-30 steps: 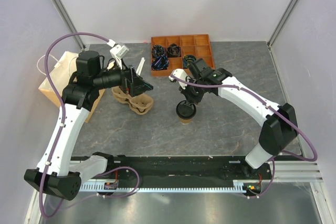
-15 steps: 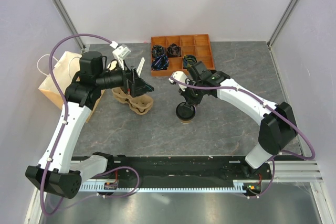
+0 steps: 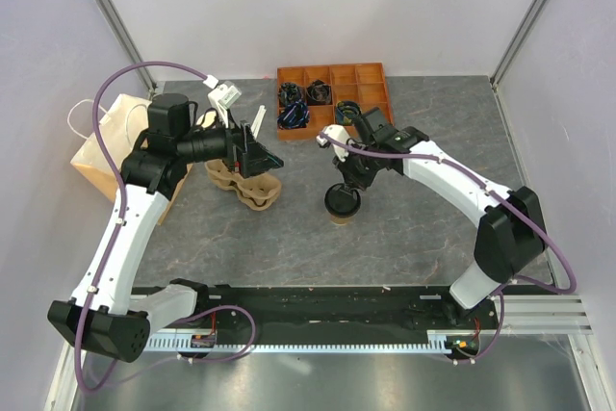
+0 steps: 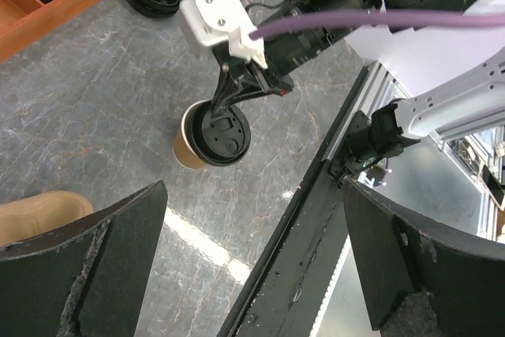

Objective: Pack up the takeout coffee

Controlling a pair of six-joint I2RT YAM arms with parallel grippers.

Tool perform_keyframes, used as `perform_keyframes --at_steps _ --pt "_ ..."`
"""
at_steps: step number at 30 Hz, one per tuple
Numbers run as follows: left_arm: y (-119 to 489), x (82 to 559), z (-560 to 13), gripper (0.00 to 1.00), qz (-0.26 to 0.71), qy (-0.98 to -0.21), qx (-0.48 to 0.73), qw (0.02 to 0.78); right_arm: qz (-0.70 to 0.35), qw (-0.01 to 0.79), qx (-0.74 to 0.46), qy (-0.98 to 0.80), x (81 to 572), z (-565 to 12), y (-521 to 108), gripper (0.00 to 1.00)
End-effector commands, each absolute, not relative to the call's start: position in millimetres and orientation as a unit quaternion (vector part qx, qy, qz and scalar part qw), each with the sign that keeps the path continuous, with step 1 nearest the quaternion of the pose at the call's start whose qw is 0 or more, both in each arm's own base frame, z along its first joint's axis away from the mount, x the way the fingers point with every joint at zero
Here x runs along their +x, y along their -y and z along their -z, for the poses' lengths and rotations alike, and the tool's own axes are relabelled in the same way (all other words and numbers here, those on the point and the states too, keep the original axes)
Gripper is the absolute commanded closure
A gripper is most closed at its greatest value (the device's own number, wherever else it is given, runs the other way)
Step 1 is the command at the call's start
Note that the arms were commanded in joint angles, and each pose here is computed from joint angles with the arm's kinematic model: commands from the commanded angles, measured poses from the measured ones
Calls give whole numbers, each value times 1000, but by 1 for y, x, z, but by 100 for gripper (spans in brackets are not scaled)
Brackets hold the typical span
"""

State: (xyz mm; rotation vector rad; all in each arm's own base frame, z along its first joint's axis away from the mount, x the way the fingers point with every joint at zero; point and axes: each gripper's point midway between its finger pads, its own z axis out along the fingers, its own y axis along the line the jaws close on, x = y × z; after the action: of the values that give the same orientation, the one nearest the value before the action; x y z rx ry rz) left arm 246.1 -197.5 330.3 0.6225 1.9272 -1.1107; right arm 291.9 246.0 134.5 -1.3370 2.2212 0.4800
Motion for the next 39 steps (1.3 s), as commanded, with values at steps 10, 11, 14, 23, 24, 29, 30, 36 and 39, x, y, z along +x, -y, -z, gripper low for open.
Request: perform_keyframes --at_steps 10,11,14,23,24,29,30,36,39 --pt "201 248 -334 0 455 -752 250 405 -236 254 -464 -815 306 -151 -244 99" --pt "201 248 -333 0 456 -753 250 404 -238 252 -464 -815 305 -151 -245 99" --pt "202 248 -332 0 457 -753 250 403 -244 249 -463 -815 304 -150 -246 99" --pt "202 247 -330 0 458 -754 248 401 -242 242 -463 -818 307 -140 -246 95" --pt "202 248 -329 0 458 -754 248 399 -241 243 -462 -818 308 -140 -246 94" --pt "202 248 -327 0 459 -755 247 398 -245 239 -461 -819 307 -138 -248 87" --pt "202 248 -326 0 460 -756 246 396 -246 240 -460 -818 307 -138 -249 86" --pt "202 249 -323 0 460 -758 245 393 -252 241 -456 -819 307 -142 -250 82" --pt "203 249 -323 0 462 -757 245 391 -255 242 -456 -818 306 -143 -251 80"
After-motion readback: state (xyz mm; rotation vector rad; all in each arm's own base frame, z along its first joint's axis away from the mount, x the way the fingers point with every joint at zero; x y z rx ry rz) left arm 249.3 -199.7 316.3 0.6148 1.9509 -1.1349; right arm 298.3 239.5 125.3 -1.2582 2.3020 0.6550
